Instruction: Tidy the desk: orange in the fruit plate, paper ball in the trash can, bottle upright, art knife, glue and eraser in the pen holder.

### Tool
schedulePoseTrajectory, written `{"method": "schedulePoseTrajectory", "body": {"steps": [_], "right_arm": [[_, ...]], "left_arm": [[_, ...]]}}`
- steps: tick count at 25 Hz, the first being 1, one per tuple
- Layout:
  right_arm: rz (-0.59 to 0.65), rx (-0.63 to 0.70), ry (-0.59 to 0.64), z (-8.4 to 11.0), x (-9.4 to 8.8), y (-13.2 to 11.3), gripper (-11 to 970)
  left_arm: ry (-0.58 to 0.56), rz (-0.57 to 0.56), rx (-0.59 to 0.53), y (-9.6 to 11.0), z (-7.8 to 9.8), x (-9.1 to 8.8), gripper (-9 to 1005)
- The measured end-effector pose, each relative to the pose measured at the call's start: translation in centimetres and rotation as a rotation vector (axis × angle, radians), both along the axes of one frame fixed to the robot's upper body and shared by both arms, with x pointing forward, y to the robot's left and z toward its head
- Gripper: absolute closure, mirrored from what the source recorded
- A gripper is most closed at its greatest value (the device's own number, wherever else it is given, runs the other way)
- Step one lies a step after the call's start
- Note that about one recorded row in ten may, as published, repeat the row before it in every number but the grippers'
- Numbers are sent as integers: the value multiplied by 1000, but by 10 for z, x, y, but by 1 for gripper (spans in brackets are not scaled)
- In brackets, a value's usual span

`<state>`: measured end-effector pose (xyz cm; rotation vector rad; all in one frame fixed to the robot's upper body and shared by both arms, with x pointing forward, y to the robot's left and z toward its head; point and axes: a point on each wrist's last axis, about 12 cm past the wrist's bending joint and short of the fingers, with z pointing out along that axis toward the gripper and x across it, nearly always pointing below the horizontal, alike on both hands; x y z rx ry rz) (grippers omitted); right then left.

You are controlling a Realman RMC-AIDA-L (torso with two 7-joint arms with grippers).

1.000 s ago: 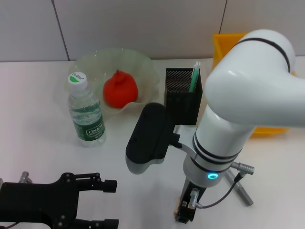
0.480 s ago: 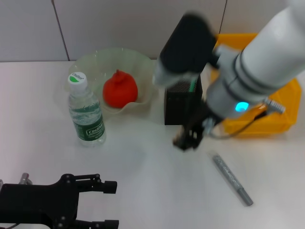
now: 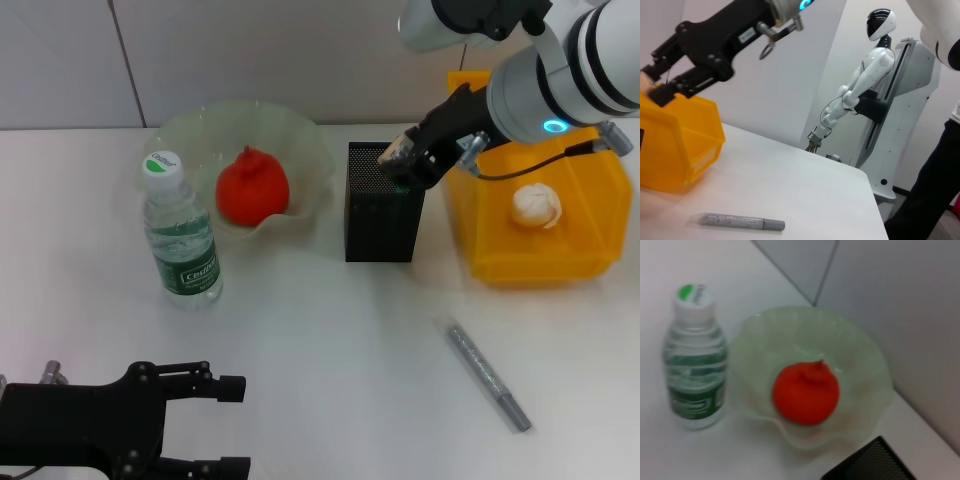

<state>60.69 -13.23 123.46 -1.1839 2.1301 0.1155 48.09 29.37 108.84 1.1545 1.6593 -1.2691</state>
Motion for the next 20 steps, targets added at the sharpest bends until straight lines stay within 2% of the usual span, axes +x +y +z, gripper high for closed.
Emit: {"method": "schedulePoseTrajectory", "body": {"steps": [15,20], "right_arm": [[-51,24,-49,-36,26,-5,414],[-23,67,-66,-42,28,-1,396]], "left_arm": [[5,-1,-5,-3,1,2,167],[5,-2,-8,-5,1,2,167]]}}
